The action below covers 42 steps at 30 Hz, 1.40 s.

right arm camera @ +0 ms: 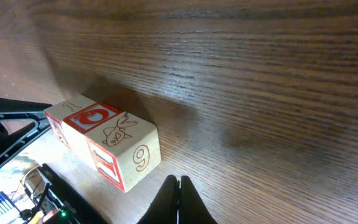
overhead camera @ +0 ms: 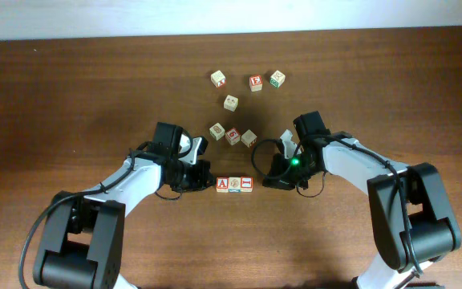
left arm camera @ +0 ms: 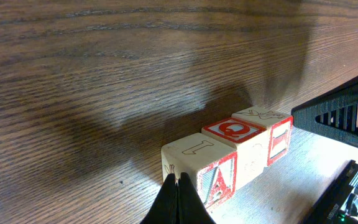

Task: Rotate 3 blocks
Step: 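Squeeze the three-block row between both grippers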

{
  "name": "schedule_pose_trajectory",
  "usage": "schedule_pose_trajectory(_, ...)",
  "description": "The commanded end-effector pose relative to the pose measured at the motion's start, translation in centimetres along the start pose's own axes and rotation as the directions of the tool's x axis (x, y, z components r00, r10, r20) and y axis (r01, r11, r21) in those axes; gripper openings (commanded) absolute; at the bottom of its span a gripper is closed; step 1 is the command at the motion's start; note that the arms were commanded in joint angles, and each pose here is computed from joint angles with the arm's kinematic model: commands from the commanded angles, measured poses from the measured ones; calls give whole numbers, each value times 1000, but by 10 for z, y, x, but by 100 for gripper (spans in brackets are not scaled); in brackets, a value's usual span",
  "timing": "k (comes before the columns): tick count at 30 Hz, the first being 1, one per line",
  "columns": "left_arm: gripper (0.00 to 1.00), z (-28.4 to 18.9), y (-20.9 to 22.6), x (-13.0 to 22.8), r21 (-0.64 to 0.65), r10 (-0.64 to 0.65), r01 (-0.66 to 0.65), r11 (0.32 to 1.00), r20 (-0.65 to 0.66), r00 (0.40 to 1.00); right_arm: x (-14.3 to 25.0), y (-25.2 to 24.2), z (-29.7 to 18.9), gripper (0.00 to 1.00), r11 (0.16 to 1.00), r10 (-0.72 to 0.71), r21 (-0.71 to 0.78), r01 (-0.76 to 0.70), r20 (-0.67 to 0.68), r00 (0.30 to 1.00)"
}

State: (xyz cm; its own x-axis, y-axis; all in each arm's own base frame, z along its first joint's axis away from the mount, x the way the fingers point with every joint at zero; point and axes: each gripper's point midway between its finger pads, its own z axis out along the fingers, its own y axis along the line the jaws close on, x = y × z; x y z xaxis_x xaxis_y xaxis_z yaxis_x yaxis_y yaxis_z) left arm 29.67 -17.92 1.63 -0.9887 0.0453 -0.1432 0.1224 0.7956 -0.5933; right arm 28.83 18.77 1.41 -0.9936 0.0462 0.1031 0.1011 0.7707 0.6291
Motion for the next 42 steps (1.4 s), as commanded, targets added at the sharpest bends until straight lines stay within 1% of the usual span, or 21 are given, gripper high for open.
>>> schedule_pose_trajectory(1,0,1,0,4,9,-17,17,1000,-12,1000,5,6,5,4,1000,-11,9,11,-7,1000)
schedule_pose_trajectory(9,0,1,0,4,8,-24,24,1000,-13,1000,6,12,15,4,999,-6,46,6,5,1000)
schedule_pose_trajectory(21,0,1,-2,5,16,-24,25,1000,-15,1000,8,23,22,4,998,-57,41,56,7,998)
schedule_pose_trajectory(33,0,1,-2,5,19,-28,28,999,-16,999,6,24,21,4,997,-66,36,66,13,998)
schedule_pose_trajectory(42,0,1,-3,5,23,-31,32,999,-17,999,8,50,13,4,982,-186,30,185,60,981)
